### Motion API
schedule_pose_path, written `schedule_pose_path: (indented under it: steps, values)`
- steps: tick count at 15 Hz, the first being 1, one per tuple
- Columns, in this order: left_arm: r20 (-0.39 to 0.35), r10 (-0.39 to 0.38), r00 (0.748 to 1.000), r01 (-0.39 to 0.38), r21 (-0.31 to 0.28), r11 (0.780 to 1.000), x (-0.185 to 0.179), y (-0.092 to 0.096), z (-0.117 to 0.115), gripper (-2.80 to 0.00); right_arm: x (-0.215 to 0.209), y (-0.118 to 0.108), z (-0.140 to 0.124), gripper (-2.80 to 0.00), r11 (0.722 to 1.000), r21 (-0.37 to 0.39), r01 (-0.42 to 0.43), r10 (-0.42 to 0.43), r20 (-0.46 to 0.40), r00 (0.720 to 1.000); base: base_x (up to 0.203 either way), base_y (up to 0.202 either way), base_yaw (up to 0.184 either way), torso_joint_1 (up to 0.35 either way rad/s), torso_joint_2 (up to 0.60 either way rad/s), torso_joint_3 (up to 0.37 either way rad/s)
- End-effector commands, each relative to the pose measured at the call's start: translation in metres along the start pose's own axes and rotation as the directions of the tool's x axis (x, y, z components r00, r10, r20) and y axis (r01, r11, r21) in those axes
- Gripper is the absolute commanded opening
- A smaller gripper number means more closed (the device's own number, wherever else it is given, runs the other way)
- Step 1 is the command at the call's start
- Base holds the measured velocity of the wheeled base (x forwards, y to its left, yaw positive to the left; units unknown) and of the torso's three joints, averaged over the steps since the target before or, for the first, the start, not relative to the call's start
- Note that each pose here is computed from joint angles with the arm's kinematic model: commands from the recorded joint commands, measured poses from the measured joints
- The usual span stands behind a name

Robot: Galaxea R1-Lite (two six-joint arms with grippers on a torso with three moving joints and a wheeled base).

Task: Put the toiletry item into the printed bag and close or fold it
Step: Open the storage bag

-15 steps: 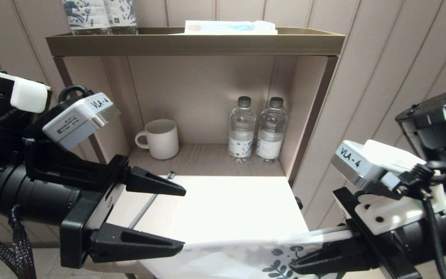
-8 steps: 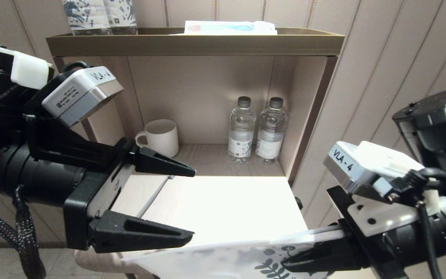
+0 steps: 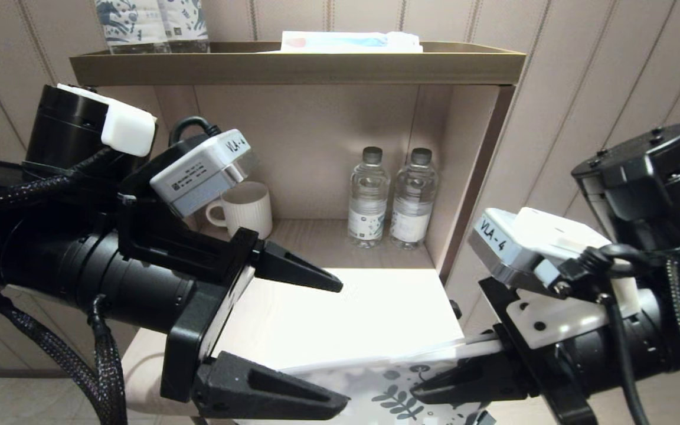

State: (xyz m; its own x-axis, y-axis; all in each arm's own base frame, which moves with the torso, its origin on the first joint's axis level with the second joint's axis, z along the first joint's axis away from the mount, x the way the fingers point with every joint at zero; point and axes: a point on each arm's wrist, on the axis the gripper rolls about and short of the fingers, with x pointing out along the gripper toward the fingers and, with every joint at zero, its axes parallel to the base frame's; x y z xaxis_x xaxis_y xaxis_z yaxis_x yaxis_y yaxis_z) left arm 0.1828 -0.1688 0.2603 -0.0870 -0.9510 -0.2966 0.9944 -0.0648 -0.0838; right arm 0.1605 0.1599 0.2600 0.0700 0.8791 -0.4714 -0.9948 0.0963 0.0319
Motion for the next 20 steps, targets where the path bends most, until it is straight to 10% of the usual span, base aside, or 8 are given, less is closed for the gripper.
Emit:
schedule_pose_path:
  steps: [1,20]
  values:
    - [-0.006,-0.009,1.000,0.009,0.004,1.000,0.004,-0.001,0.000,0.00,0.006,-0.002,0.002,-2.80,1.000,-0.002,-0.016,0.016,-0.006,1.000,0.000,0.000,0.000,0.000,0.00,0.000]
    - [-0.020,0.028,0.999,-0.028,0.015,0.999,0.009,-0.004,0.003,0.00,0.020,-0.020,0.013,-2.80,1.000,0.004,-0.002,0.002,-0.009,1.000,0.000,0.000,0.000,0.000,0.00,0.000]
